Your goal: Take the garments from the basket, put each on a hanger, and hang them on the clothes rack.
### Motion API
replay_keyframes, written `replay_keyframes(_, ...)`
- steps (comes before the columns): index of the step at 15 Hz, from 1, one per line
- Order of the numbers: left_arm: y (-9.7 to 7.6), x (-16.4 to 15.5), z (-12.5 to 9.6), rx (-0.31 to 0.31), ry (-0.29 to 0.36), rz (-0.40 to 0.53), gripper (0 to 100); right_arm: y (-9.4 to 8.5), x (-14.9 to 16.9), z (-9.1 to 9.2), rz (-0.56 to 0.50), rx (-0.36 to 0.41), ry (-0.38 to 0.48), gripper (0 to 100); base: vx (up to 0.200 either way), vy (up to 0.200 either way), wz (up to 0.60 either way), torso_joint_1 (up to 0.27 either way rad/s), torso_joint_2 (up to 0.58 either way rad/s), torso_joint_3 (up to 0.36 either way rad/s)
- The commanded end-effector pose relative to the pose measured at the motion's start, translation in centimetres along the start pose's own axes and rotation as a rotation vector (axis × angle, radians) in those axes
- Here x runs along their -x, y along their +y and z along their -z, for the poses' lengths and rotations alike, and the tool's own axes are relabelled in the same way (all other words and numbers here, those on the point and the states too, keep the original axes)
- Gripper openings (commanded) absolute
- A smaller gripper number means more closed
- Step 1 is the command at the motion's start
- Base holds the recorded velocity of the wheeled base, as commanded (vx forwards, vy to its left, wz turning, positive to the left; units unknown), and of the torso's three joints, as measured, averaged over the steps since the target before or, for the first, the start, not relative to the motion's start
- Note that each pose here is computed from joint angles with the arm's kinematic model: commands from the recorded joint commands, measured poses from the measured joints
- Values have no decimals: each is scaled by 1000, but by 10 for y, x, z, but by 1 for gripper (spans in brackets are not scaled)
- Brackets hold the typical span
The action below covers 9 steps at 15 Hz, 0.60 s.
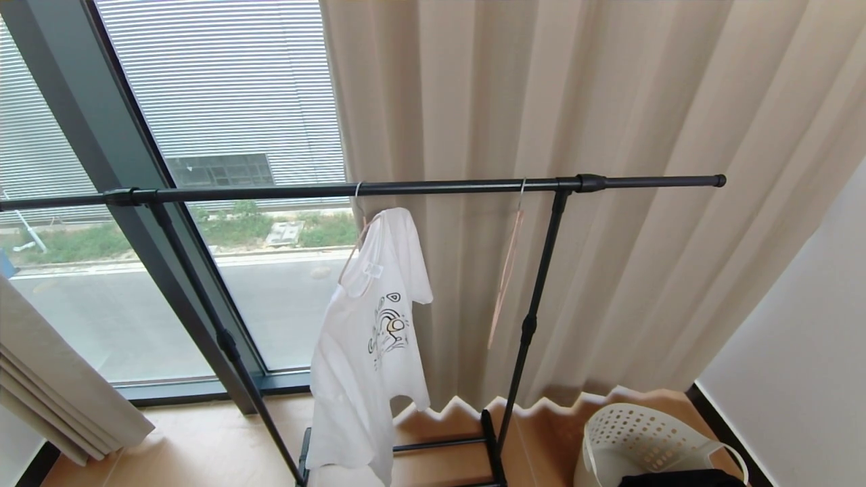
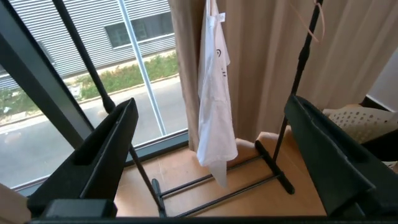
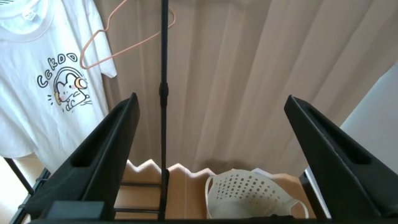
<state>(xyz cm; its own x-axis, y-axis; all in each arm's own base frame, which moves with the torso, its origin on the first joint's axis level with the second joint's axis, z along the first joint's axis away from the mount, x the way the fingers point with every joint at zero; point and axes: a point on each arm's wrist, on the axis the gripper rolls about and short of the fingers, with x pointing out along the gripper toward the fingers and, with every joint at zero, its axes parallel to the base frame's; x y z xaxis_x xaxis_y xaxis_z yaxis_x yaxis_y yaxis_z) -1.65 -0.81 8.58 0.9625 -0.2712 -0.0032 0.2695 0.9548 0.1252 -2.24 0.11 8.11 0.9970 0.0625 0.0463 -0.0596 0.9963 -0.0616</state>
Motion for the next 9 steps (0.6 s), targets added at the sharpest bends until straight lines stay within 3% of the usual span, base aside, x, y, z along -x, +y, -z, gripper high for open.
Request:
replay_keyframes(1, 0, 5, 1, -4, -52, 74, 100, 0, 0, 0, 0, 1, -6, 100, 0, 0, 0, 0, 0, 0)
replay_keyframes(4, 1, 8, 2, -24, -72, -57, 100, 0, 0, 0, 2, 0, -7, 100, 0, 0, 0, 0, 0, 0)
replay_keyframes(5, 3, 8, 5, 24, -43, -190, 100, 0, 0, 0, 2, 0, -9, 100, 0, 0, 0, 0, 0, 0)
replay_keyframes(6, 4, 8, 5, 102, -49, -197, 100, 0, 0, 0, 0, 0, -6, 100, 0, 0, 0, 0, 0, 0)
replay_keyframes(9, 4, 8, 5, 101, -48, -199, 100, 0, 0, 0, 0, 0, -6, 100, 0, 0, 0, 0, 0, 0)
